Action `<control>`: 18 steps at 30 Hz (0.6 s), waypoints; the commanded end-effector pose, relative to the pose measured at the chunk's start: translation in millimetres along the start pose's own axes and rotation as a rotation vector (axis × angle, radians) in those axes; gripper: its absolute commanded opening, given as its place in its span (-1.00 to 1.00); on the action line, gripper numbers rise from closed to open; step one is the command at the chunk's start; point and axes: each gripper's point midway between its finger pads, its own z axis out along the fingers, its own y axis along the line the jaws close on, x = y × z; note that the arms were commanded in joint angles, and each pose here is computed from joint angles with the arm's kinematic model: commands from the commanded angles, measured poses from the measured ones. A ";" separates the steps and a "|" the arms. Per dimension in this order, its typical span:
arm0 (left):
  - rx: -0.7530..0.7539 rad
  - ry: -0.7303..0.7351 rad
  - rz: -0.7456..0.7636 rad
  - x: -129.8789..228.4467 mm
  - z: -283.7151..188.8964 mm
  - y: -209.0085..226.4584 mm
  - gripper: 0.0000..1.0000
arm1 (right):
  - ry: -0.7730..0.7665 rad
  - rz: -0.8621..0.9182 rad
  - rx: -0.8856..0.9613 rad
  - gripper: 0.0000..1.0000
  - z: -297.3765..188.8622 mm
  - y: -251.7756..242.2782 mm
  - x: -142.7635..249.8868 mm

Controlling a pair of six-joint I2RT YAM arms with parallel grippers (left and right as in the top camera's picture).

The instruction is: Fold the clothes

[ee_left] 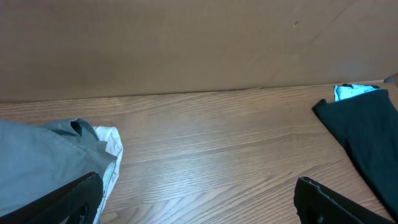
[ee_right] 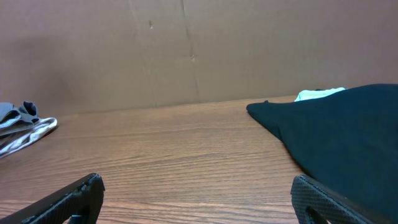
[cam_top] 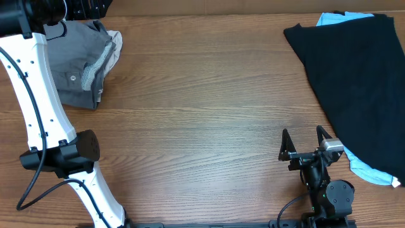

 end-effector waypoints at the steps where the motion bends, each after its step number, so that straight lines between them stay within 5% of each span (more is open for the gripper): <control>1: 0.010 0.007 -0.021 1.9 2.9 1.7 0.99 | -0.004 0.003 -0.001 1.00 0.0 -0.3 1.8; 18: -0.083 0.106 -0.072 27.1 1.4 16.5 1.00 | -0.004 0.003 -0.001 1.00 0.0 -0.3 1.9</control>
